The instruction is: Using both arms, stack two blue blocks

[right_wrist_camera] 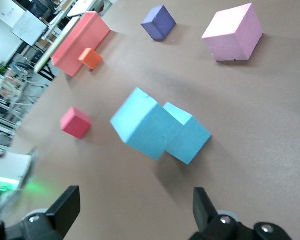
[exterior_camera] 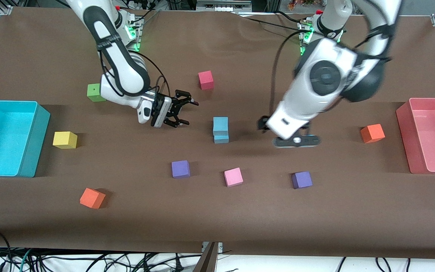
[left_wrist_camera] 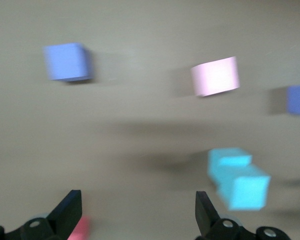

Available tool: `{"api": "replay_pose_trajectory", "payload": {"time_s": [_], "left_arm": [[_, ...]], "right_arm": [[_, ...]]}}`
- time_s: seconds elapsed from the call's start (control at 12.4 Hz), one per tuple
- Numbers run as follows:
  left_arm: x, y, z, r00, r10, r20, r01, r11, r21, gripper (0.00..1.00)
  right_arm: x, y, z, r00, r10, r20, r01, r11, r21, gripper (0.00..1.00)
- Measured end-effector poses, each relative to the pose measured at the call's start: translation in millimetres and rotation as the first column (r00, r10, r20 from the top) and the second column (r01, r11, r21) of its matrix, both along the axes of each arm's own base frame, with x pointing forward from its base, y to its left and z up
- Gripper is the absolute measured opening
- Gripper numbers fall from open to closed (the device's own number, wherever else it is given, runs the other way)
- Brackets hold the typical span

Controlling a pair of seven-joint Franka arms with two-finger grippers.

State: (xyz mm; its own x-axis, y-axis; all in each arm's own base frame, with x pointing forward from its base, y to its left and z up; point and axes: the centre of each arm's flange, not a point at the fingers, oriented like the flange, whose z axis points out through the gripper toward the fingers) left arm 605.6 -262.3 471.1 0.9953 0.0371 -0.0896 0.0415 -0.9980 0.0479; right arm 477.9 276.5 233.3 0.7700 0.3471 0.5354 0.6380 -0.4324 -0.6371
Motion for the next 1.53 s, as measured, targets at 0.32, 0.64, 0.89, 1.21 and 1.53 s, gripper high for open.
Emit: {"api": "replay_pose_trajectory", "payload": {"time_s": [0.32, 0.64, 0.89, 1.21, 1.53], "left_arm": [[-42.6, 119.4, 80.8, 0.989, -0.136, -0.056, 0.136, 0.991, 0.005, 1.0], [-68.7, 201.4, 92.6, 0.99, -0.114, -0.079, 0.116, 0.993, 0.027, 1.0], [-72.4, 208.0, 96.5, 0.992, -0.104, -0.068, 0.107, 0.994, 0.036, 1.0], [-71.2, 214.6, 102.8, 0.996, -0.08, -0.031, 0.081, 0.996, 0.04, 1.0], [-69.6, 220.5, 103.0, 0.998, -0.062, -0.022, 0.063, 0.997, 0.041, 1.0]], "right_arm": [[16.8, -58.6, 39.7, 0.976, 0.091, -0.2, -0.114, 0.988, -0.107, 1.0], [27.4, -106.6, 93.9, 0.943, 0.069, -0.325, -0.181, 0.927, -0.328, 1.0], [44.6, -150.8, 146.2, 0.937, -0.022, -0.348, -0.176, 0.833, -0.525, 1.0], [66.9, -190.2, 217.1, 0.899, -0.352, -0.26, 0.015, 0.618, -0.786, 1.0], [85.6, -217.7, 285.1, 0.833, -0.548, -0.076, 0.203, 0.431, -0.879, 1.0]]}}
